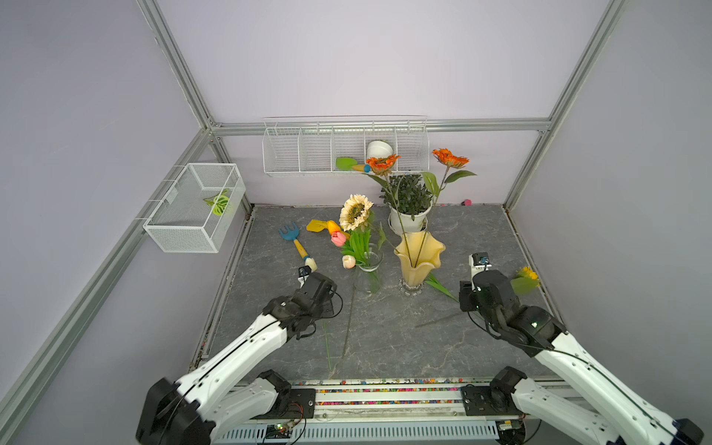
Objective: Arrange the flowers in different vases according to their variety
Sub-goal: Pick up the flower at the center of the board, then insert the flower into the vase.
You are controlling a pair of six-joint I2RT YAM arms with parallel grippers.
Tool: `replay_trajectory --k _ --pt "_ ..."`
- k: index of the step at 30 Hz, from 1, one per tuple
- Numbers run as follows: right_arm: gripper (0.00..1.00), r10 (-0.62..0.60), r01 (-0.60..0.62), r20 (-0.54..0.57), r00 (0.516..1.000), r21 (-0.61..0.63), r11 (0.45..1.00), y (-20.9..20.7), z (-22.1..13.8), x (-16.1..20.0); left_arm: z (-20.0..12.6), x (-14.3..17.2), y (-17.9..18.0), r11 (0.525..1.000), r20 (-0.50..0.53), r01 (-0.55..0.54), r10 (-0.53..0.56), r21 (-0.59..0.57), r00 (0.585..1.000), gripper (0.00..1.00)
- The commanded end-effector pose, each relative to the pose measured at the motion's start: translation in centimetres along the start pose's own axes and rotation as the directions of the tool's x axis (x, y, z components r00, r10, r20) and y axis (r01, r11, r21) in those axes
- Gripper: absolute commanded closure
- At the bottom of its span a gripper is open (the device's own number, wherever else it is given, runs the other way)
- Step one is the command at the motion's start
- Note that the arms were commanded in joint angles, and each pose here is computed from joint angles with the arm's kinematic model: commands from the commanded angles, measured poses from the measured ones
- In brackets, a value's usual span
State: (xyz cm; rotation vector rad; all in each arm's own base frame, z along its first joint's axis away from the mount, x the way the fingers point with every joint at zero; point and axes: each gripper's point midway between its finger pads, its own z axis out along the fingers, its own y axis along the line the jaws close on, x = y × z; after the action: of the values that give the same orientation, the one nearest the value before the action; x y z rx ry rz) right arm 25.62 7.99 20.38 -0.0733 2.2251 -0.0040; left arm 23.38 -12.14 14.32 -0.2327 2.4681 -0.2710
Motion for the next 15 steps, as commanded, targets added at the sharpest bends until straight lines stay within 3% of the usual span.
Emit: replay_trajectory --k 1,6,11,15 --pt "0.60 0.087 -0.088 -0.028 0.996 -0.040 0.995 0.1 1.1 0.2 -4.5 -2.3 0.6 0.998 0.144 0.039 -0.047 0.053 0.988 1.00" --pt "0.60 0.104 -0.106 -0.046 0.993 -0.049 0.993 -0.3 1.7 0.2 -10.3 -4.9 -1.1 0.959 0.356 0.001 -0.106 0.284 0.929 1.00" --pt "0.60 0.074 -0.076 -0.056 0.996 -0.041 0.996 -0.5 1.8 0.3 -13.8 -6.1 -5.8 0.866 0.473 -0.235 -0.003 0.442 0.881 1.00" --pt "0.60 0.064 -0.067 -0.061 0.996 -0.037 0.997 -0.7 1.7 0.5 -15.6 -6.9 -9.6 0.801 0.552 -0.403 0.111 0.442 0.826 1.00"
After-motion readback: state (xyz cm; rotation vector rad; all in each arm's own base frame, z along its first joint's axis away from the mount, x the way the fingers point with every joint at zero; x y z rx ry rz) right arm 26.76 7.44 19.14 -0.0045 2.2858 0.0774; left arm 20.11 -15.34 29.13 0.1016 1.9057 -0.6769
